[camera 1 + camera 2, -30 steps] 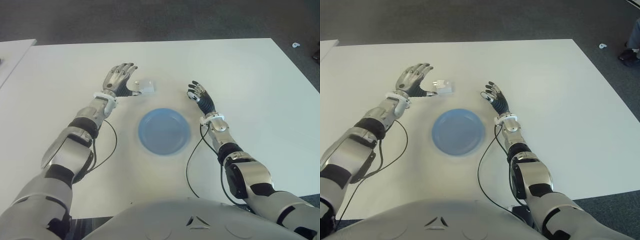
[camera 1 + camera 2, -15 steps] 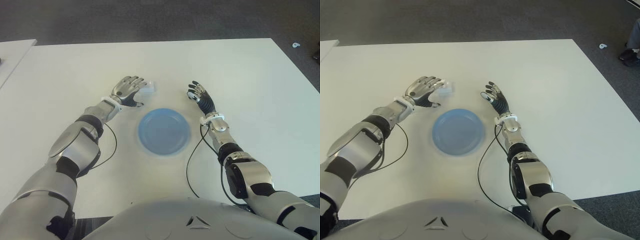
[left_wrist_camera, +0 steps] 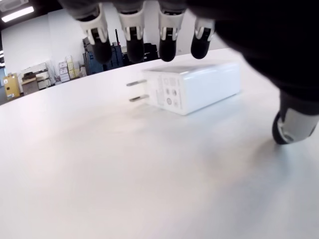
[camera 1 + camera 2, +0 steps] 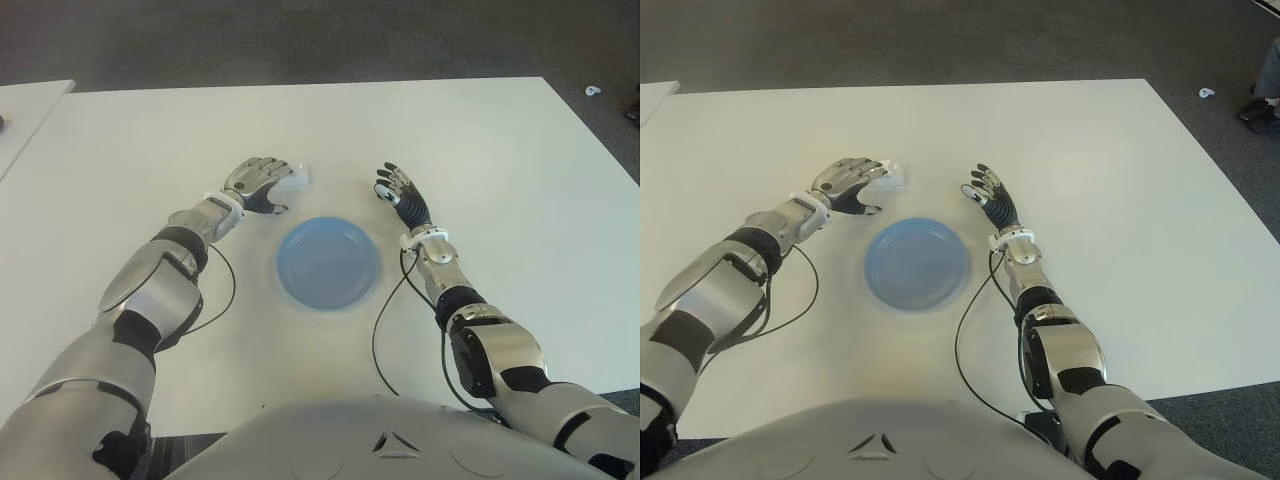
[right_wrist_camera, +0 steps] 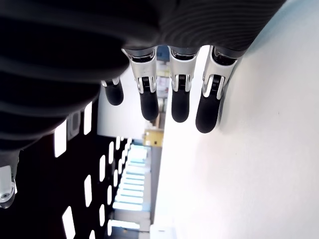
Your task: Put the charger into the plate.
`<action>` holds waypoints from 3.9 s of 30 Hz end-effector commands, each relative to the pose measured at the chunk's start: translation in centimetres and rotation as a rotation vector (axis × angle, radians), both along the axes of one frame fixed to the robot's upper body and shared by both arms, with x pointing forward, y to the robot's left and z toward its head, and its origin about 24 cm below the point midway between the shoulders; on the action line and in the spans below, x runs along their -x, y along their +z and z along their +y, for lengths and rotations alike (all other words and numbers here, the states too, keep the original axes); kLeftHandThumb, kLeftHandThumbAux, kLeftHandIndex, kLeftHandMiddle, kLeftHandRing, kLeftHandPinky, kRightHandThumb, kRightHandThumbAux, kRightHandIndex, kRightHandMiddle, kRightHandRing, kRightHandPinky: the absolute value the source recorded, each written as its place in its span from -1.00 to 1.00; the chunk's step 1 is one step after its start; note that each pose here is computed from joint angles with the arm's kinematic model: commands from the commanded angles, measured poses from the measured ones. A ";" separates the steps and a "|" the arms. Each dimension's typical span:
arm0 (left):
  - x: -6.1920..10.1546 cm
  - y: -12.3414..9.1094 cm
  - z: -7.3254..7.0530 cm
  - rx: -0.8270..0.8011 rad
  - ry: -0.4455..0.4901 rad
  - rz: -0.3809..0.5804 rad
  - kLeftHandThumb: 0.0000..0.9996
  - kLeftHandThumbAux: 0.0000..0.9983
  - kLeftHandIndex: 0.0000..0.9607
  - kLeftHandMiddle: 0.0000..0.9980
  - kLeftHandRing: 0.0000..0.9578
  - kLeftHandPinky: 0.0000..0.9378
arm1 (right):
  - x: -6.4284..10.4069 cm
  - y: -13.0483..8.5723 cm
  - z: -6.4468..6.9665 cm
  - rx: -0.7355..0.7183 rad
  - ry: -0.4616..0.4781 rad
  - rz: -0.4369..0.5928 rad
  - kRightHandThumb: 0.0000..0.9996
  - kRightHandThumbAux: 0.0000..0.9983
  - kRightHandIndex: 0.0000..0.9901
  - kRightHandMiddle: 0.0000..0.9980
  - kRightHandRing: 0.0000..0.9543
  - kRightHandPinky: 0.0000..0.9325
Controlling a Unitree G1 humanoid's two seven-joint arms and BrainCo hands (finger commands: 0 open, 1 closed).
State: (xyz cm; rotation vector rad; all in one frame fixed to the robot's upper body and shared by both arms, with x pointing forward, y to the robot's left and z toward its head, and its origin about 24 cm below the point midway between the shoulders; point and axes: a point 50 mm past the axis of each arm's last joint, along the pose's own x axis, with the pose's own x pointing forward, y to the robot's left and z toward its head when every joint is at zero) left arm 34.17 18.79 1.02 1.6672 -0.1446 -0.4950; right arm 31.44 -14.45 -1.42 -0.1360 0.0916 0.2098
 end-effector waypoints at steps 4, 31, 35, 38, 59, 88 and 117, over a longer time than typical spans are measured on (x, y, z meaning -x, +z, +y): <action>2.2 -3.1 1.8 -0.020 0.103 0.178 -0.99 0.02 -1.00 -1.00 -1.00 -1.00 | 3.2 -4.3 -0.1 0.014 0.004 0.214 -1.00 -0.06 -0.93 -0.67 -0.69 -0.74; 2.7 -3.5 2.3 0.118 0.205 0.267 -1.00 -0.07 -1.00 -1.00 -1.00 -0.96 | 3.3 -4.3 -0.2 0.010 0.008 0.212 -1.00 -0.06 -0.94 -0.65 -0.67 -0.74; 2.7 -3.4 2.4 0.120 0.184 0.292 -1.00 -0.09 -1.00 -1.00 -1.00 -0.92 | 3.3 -4.3 -0.2 0.009 0.010 0.210 -1.00 -0.06 -0.94 -0.64 -0.67 -0.73; 2.8 -3.3 2.5 0.107 0.158 0.303 -1.00 -0.09 -1.00 -1.00 -1.00 -0.90 | 3.3 -4.2 -0.1 0.008 0.012 0.210 -1.00 -0.06 -0.94 -0.64 -0.66 -0.72; 3.4 -1.3 5.2 -0.380 -0.307 0.076 -1.00 -0.10 -1.00 -1.00 -1.00 -1.00 | 3.3 -4.2 -0.2 0.006 0.008 0.209 -1.00 -0.14 -0.91 -0.61 -0.64 -0.77; 4.3 0.7 7.8 -0.591 -0.597 0.003 -1.00 -0.11 -1.00 -1.00 -1.00 -1.00 | 3.3 -4.1 -0.6 0.019 0.009 0.205 -1.00 -0.22 -0.93 -0.58 -0.61 -0.80; 5.9 2.3 6.5 -0.482 -0.616 -0.003 -1.00 -0.06 -1.00 -1.00 -1.00 -1.00 | 3.2 -4.2 -0.8 0.025 0.011 0.218 -1.00 -0.21 -0.94 -0.53 -0.57 -0.77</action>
